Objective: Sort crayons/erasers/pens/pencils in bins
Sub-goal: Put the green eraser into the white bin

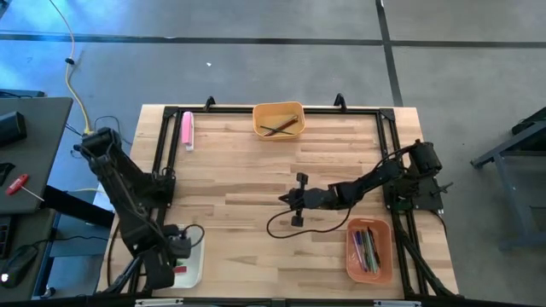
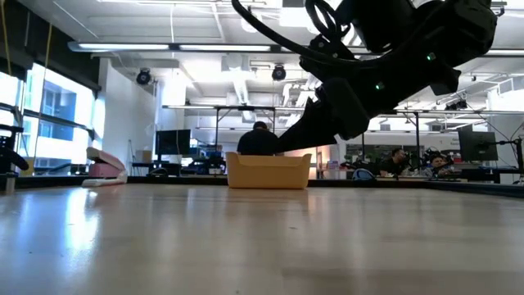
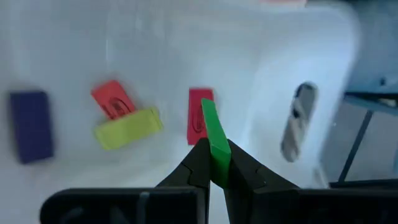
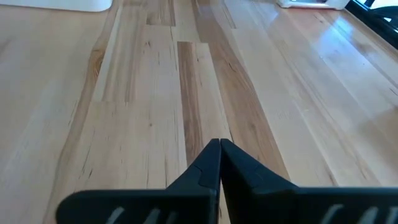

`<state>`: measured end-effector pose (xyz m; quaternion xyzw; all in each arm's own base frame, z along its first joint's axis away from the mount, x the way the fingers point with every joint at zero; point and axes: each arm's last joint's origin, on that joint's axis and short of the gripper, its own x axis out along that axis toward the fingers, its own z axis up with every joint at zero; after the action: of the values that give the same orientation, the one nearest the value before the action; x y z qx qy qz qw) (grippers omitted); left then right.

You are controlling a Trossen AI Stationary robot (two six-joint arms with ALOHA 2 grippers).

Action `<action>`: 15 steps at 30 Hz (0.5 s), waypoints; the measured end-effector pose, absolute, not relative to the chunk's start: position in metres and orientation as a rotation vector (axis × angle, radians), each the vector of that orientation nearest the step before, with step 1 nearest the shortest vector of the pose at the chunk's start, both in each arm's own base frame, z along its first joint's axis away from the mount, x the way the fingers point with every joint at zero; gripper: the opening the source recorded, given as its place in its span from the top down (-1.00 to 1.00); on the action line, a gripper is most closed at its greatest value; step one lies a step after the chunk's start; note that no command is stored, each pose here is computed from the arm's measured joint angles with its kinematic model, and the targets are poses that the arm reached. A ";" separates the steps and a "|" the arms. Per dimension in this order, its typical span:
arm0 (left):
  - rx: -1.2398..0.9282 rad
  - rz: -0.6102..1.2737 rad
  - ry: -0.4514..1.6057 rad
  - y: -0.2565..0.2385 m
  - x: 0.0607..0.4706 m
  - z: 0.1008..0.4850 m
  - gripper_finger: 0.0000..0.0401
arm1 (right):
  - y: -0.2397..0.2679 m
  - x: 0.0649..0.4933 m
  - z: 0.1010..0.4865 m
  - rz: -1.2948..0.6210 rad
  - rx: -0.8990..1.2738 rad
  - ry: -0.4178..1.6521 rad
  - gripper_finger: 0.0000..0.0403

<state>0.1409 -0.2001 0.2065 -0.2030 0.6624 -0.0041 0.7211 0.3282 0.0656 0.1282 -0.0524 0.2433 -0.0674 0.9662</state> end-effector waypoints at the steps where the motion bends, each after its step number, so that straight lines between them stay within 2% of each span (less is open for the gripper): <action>1: -0.449 -0.011 1.481 -0.203 0.140 0.201 0.95 | 0.066 0.328 0.128 -0.136 -0.106 0.491 1.00; 7: -0.389 0.016 1.536 -0.211 0.144 0.177 0.93 | 0.064 0.329 0.130 -0.147 -0.101 0.473 1.00; 15: -0.380 0.040 1.561 -0.211 0.148 0.170 0.71 | 0.064 0.332 0.134 -0.140 -0.131 0.429 1.00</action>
<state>0.1476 -0.2110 0.1702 -0.1701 0.6991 0.0180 0.6943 0.3316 0.0644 0.1342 -0.0648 0.2128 -0.0693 0.9725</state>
